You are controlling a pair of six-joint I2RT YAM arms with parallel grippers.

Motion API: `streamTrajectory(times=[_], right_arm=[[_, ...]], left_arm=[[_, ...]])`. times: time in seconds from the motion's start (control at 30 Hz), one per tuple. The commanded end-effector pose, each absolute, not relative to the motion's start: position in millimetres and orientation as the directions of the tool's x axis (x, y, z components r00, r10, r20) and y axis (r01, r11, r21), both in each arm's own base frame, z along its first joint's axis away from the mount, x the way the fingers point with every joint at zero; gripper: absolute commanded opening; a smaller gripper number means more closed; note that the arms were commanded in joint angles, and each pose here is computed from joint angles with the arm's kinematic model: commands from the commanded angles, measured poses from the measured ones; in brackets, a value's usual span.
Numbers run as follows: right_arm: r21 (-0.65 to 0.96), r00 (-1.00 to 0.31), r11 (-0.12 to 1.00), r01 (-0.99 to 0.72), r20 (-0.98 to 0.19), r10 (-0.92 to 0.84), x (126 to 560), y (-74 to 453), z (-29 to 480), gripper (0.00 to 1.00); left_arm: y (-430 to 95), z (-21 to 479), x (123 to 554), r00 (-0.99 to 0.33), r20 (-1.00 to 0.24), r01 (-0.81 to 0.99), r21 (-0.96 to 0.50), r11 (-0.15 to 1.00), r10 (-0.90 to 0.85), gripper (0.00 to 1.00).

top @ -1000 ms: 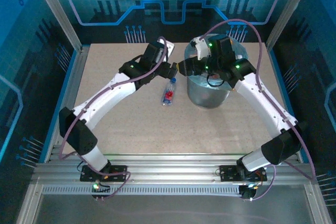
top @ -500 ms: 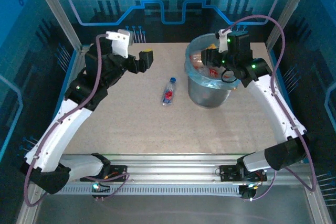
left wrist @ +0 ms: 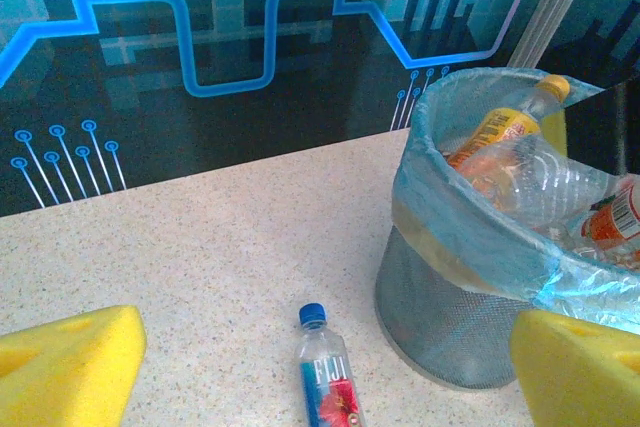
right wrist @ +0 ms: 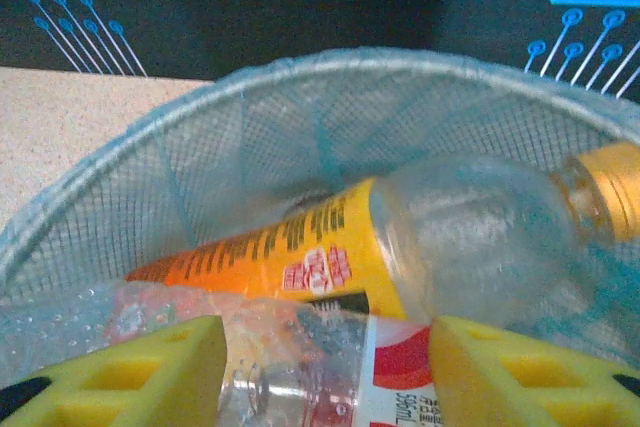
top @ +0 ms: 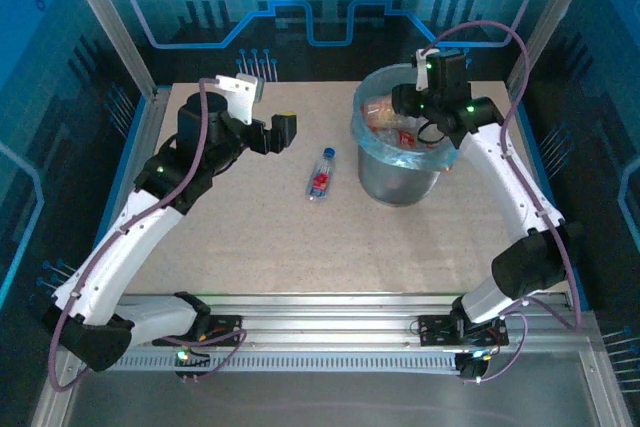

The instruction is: Put the plastic bottles in the bin

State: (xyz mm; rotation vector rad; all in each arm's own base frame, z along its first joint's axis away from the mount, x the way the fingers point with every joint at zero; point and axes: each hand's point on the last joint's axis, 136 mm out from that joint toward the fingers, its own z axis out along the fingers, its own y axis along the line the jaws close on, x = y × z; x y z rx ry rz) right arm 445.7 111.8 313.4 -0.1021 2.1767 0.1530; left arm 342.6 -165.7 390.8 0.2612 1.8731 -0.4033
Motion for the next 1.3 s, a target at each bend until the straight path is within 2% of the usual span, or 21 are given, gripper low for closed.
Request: streamTrajectory(times=[0.0,0.17,0.33,0.77,0.93,1.07,1.27], right_arm=[[0.019,-0.719,0.994,-0.106,-0.692,-0.063,433.2,105.1,238.3,0.55],[-0.037,-0.764,0.993,-0.111,-0.635,-0.109,436.9,106.0,209.4,0.54],[-0.042,-0.74,0.991,-0.127,-0.662,-0.123,439.4,112.9,226.5,0.55],[0.002,-0.472,0.986,-0.166,-0.878,-0.077,435.4,132.9,388.1,0.74],[-0.002,-0.397,0.977,-0.215,-0.913,-0.09,411.0,155.5,418.1,0.8],[0.0,-0.39,0.932,-0.363,-0.908,-0.152,386.2,217.9,401.4,0.78],[-0.011,-0.52,0.89,-0.456,-0.808,-0.277,375.6,299.7,312.7,0.81]], left_arm=[[-163.6,391.4,338.4,-0.327,-0.944,0.375,-0.166,0.912,-0.038,0.94],[-164.0,388.2,338.5,-0.335,-0.941,0.375,-0.177,0.91,-0.045,0.94],[-160.7,387.8,337.2,-0.332,-0.942,0.365,-0.178,0.914,-0.051,0.94],[-140.6,409.7,326.4,-0.255,-0.963,0.313,-0.17,0.934,-0.09,0.95],[-120.6,411.0,314.8,-0.218,-0.97,0.249,-0.158,0.956,-0.104,0.96],[-101.1,401.2,305.3,-0.207,-0.973,0.175,-0.14,0.975,-0.103,0.96],[-71.3,376.2,287.8,-0.213,-0.973,0.061,-0.104,0.993,-0.089,0.99]])
